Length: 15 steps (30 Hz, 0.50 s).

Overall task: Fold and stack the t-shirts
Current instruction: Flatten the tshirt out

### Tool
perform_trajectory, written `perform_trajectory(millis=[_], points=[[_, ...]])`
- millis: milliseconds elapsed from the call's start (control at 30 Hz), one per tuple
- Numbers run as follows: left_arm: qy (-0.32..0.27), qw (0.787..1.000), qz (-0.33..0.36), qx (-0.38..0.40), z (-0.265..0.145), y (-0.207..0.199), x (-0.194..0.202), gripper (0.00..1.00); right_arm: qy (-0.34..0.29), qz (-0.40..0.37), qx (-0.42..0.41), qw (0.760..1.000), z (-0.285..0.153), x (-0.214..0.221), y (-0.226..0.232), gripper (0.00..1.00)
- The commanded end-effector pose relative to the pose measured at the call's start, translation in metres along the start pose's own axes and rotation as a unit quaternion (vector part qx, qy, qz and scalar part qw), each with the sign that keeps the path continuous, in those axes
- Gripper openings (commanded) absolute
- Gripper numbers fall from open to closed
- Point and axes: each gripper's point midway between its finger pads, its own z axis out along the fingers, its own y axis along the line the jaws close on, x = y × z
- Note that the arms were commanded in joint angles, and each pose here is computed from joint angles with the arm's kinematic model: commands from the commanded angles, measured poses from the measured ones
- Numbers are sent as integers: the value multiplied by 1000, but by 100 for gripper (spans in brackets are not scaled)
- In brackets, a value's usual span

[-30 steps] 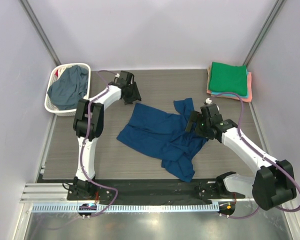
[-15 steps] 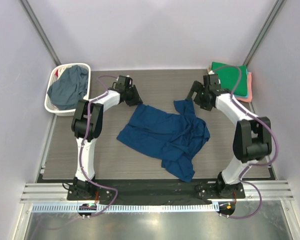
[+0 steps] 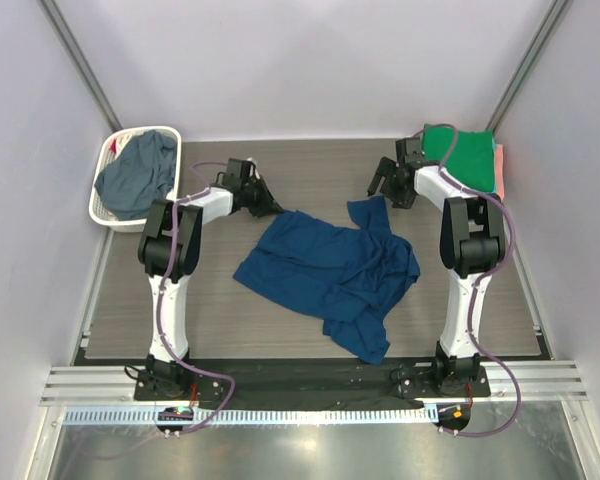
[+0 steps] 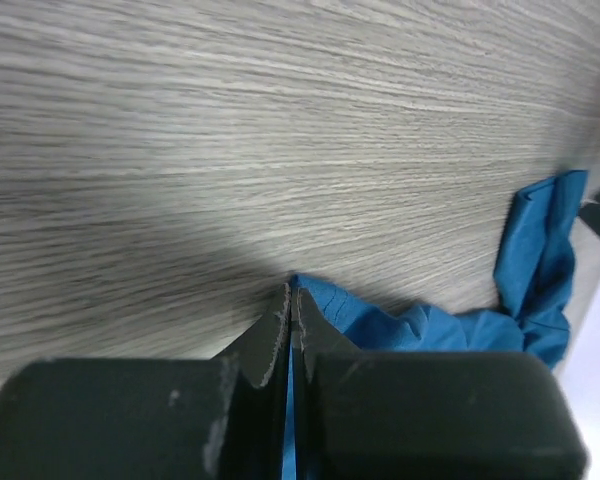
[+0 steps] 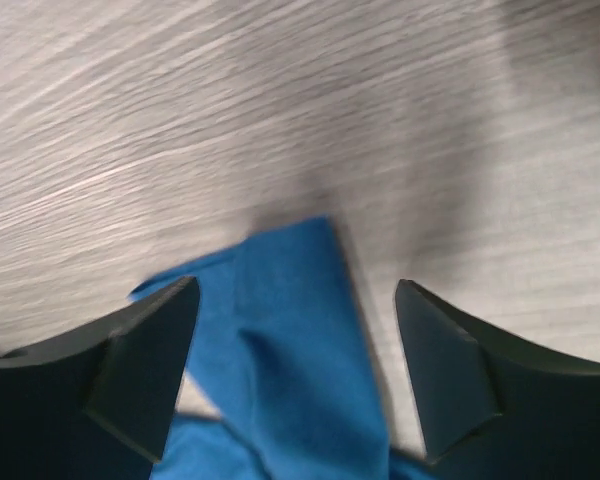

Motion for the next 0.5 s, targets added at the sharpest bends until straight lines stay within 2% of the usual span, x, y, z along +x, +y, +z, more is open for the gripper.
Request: perform_trajectory(millis=[0,67,100,167,267,300,367,400,467], points=[[4,1000,-27,-6,-6,15,0,0,-17,-15,-4,1000,1,-19,6,81],[6,1000,-29,-2,-5,15,-1,0,-10,-14,-1,1000,8,-15,4,75],[6,1000,-30,-2,-6,16,-1,0,-7,-15,-1,1000,11,-14,4,67],[7,1000,-30,-1,-5,15,0,0,2,-16,-3,1000,17,-10,2,59],[5,1000,-31,1,-6,15,-2,0,7,-19,-6,1000,20,-7,3,34],[6,999,-31,1,-6,15,-2,0,9,-20,-8,1000,21,-6,4,21],[4,1000,-31,2,-6,14,-3,0,12,-22,-14,1000,21,-4,6,12],[2,1000,-30,2,-7,15,-3,0,11,-22,-16,1000,19,-6,6,4],[-7,1000,-27,4,-11,12,-7,0,8,-23,-22,999,14,-8,10,1]])
